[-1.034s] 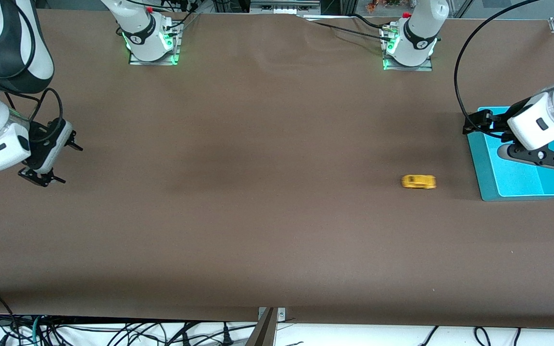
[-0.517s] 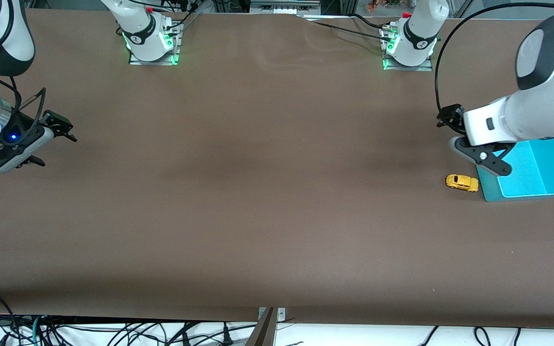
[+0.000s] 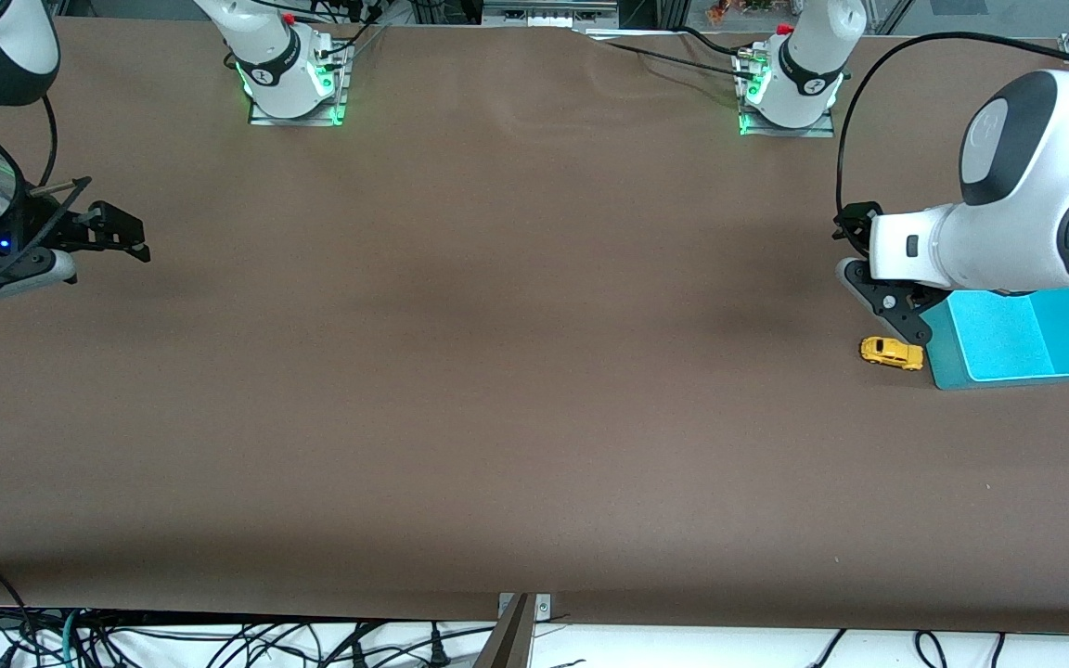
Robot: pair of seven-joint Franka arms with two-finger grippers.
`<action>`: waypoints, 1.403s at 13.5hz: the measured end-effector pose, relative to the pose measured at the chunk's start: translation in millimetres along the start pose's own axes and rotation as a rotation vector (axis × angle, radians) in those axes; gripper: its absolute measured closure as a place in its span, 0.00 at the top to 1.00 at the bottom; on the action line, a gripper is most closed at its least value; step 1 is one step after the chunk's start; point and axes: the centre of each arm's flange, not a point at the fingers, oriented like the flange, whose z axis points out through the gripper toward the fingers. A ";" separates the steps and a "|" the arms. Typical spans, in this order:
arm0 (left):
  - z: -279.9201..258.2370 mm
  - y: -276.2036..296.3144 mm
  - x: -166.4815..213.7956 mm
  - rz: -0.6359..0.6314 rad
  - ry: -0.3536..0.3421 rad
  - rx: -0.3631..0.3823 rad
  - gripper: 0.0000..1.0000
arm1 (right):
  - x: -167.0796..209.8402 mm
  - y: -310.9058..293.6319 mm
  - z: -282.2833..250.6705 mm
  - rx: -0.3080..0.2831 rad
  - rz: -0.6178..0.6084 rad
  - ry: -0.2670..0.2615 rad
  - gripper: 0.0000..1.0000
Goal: Wind and store yellow beetle car
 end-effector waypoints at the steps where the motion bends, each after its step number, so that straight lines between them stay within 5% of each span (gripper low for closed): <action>1: 12.6 -1.5 0.6 0.039 0.005 0.003 1.00 | -1.6 -2.4 -5.7 0.001 0.029 -0.002 1.00; 9: 106.6 -69.2 -44.2 0.417 0.113 0.081 1.00 | -1.9 -17.0 -19.0 0.004 0.069 0.001 1.00; 19: 164.9 -142.8 -63.8 0.749 0.086 0.247 1.00 | -1.2 -21.9 -18.3 0.005 0.062 -0.003 1.00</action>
